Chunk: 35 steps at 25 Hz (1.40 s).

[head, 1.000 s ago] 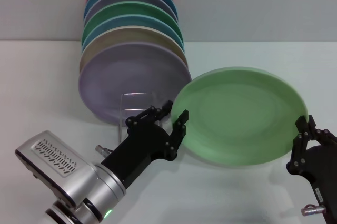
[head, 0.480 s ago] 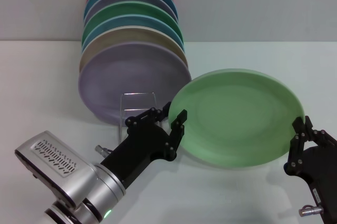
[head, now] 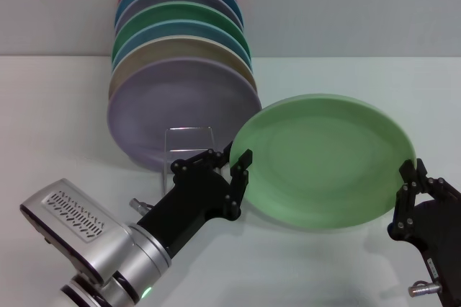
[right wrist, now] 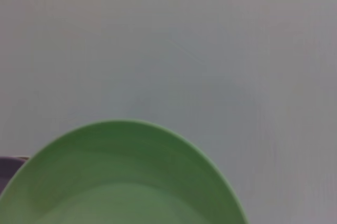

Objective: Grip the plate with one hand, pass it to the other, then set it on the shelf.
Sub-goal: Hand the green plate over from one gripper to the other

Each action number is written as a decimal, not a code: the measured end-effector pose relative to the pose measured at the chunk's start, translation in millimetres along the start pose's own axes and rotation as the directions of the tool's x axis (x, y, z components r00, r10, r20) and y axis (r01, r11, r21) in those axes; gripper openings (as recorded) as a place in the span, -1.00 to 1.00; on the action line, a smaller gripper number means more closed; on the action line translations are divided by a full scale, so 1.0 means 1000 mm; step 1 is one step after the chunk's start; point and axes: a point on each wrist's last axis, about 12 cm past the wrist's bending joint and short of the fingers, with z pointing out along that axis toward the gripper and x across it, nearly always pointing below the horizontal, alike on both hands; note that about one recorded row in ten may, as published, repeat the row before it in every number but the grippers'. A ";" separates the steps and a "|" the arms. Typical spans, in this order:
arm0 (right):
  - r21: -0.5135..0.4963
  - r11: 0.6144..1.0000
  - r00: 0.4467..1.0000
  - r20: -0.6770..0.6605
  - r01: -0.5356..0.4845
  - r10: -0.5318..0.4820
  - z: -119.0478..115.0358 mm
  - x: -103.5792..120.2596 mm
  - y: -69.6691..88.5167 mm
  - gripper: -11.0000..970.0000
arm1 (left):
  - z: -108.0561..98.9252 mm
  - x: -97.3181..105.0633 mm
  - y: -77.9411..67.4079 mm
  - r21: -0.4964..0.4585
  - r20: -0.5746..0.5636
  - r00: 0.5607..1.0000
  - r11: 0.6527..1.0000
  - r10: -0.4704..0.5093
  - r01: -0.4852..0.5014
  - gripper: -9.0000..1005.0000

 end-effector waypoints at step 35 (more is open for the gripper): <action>0.016 1.000 1.000 0.002 -0.005 0.005 -0.002 -0.001 -0.001 -0.94 | -0.003 0.000 0.002 -0.006 0.015 1.000 1.000 -0.005 0.005 -0.80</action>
